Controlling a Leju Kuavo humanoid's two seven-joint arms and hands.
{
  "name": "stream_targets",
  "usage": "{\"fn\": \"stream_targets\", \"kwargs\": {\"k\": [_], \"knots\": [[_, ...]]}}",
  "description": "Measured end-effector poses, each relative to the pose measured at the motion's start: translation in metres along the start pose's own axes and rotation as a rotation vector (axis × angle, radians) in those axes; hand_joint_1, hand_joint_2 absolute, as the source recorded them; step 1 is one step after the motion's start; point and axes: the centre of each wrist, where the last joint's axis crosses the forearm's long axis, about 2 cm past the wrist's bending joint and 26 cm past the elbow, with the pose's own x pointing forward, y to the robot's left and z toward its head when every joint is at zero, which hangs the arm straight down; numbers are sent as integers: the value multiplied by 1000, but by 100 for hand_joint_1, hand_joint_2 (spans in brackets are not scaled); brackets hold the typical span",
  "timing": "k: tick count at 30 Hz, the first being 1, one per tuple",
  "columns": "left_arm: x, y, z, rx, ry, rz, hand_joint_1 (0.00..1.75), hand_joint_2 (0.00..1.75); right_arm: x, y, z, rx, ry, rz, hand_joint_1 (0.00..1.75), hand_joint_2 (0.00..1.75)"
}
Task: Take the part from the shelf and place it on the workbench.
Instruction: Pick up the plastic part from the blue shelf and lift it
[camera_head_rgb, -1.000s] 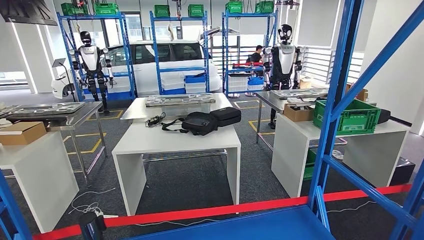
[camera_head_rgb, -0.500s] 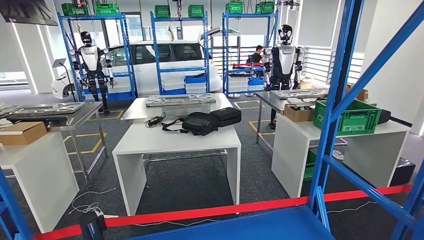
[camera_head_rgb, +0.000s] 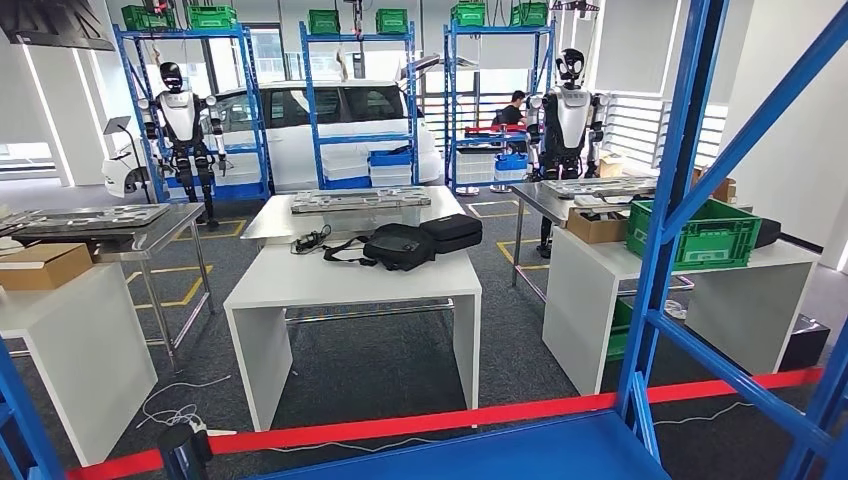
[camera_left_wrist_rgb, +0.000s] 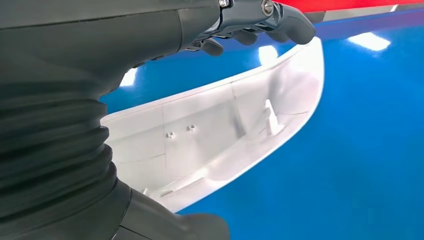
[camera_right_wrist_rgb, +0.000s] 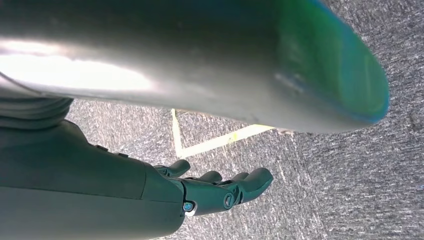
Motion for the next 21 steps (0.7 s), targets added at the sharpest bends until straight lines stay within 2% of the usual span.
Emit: {"fn": "stream_targets", "kwargs": {"k": [7, 11, 16, 21], "knots": [[-12, 0, 17, -18, 143, -75, 0, 175, 0, 0, 0, 5, -3, 28, 0, 0], [-16, -8, 24, -40, 203, -92, 0, 175, 0, 0, 0, 5, -2, 37, 0, 0], [-17, -19, 28, -72, 275, -125, 0, 175, 0, 0, 0, 6, -1, 44, 0, 0], [-21, -10, 22, -95, 399, -260, 0, 175, 1, 0, 0, 0, 4, 36, 0, 0]]}}
